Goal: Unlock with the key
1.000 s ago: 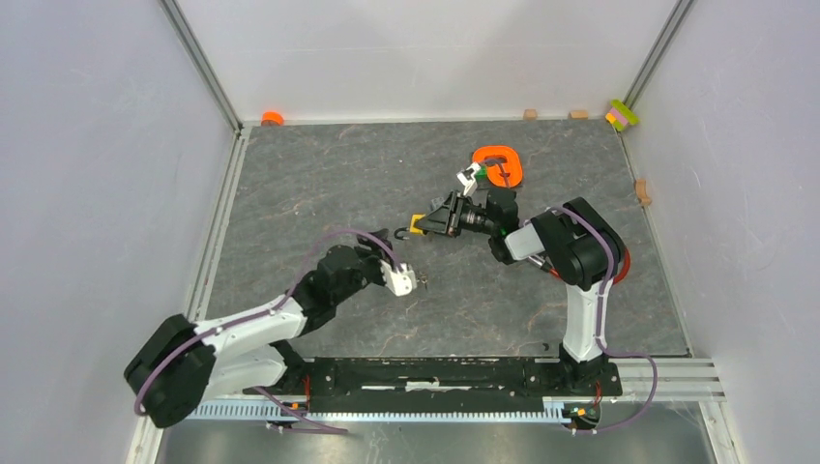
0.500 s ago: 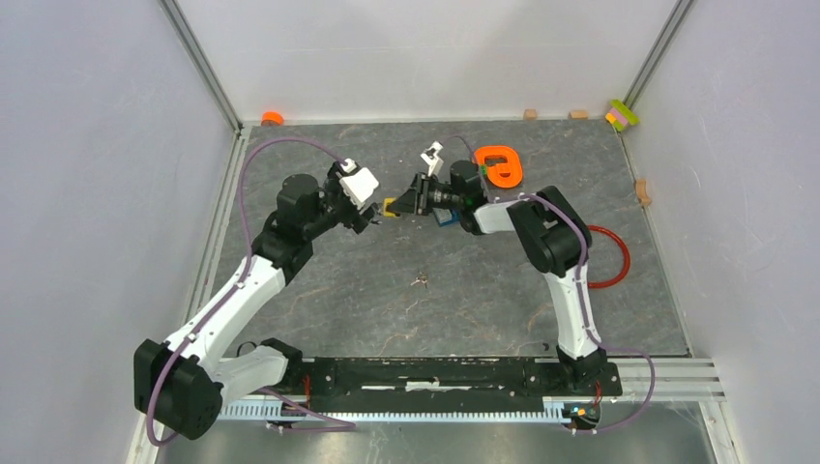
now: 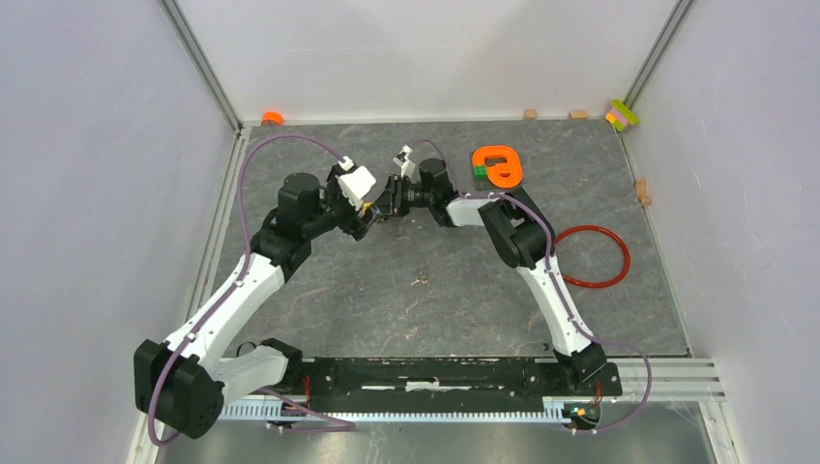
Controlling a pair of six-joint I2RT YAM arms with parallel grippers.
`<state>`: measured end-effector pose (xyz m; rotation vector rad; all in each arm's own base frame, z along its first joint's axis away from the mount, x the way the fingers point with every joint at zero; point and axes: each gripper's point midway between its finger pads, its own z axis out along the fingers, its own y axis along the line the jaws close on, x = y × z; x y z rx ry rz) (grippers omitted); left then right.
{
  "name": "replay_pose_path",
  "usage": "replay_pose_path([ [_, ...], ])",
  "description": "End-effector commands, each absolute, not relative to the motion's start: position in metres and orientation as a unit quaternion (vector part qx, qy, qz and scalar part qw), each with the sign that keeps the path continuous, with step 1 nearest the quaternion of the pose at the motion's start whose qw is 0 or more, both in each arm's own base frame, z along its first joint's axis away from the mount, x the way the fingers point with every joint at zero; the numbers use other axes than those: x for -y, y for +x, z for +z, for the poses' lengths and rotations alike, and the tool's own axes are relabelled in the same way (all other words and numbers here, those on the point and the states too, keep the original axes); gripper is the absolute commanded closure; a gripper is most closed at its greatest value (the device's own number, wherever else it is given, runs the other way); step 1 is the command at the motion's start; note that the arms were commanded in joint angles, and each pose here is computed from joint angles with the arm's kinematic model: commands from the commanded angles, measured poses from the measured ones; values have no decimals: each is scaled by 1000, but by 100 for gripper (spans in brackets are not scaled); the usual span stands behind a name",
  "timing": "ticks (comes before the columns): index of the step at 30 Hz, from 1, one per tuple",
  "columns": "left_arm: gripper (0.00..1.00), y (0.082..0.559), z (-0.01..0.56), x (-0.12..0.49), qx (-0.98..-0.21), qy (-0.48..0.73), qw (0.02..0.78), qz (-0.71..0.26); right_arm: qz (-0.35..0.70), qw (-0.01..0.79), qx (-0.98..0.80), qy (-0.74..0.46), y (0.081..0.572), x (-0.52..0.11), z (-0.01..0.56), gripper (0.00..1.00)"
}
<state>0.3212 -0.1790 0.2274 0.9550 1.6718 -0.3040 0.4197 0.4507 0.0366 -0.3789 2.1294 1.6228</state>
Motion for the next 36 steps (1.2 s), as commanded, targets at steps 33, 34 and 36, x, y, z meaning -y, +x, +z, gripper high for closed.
replay_pose_path([
  [33, 16, 315, 231, 186, -707, 395, 563, -163, 432, 362, -770, -299, 479, -425, 86, 12],
  [34, 15, 316, 231, 185, -709, 390, 564, -160, 429, 368, -767, -304, 481, -422, 93, 12],
  [36, 2, 320, 230, 181, -717, 373, 569, -152, 420, 382, -761, -314, 481, -413, 107, 10],
])
